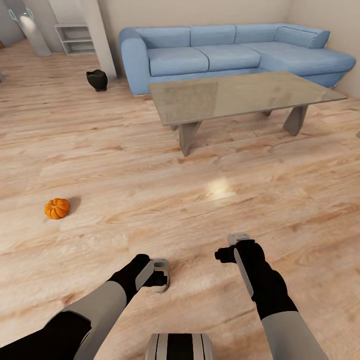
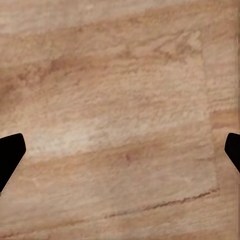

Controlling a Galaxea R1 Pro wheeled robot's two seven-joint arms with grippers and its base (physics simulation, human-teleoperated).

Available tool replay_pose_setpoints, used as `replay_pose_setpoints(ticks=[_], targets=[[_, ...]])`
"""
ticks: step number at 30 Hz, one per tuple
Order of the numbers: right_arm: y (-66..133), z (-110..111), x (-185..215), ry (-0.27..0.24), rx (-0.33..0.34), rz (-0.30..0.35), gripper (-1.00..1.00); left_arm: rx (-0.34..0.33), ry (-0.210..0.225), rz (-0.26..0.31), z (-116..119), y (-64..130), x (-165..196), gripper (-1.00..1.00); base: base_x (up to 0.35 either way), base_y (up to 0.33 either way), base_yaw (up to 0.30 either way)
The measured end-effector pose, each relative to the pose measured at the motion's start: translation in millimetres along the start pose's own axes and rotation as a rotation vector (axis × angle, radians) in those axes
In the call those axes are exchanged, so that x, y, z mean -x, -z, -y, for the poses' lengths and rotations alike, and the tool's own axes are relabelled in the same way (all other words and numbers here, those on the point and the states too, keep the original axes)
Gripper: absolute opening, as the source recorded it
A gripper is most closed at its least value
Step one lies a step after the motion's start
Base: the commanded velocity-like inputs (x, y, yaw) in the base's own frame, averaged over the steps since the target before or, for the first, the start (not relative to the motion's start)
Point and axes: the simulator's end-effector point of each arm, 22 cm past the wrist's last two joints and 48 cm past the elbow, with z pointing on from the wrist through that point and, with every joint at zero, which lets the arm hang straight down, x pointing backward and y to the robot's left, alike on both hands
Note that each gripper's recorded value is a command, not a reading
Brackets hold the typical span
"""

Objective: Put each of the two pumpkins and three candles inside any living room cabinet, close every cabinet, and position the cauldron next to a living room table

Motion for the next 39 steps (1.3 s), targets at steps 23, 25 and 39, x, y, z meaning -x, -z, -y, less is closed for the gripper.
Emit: replay_pose_setpoints(ticks=[23, 25, 39], targets=[[-0.4, 0.0, -0.2, 0.000, 0.000, -0.001, 1.00, 0.000, 0.000, 0.000, -0.1, -0.4, 0.1, 1.00, 0.036, -0.008, 0.000], [-0.4, 0.0, -0.2, 0.000, 0.000, -0.001, 1.00, 0.000, 0.000, 0.001, -0.1, -0.4, 0.1, 1.00, 0.000, 0.000, 0.000], [-21.7, -1.7, -17.1, 0.001, 0.004, -0.045, 1.00, -0.001, 0.005, -0.043, -1.6, -22.2, -14.1, 1.00, 0.000, 0.000, 0.000]])
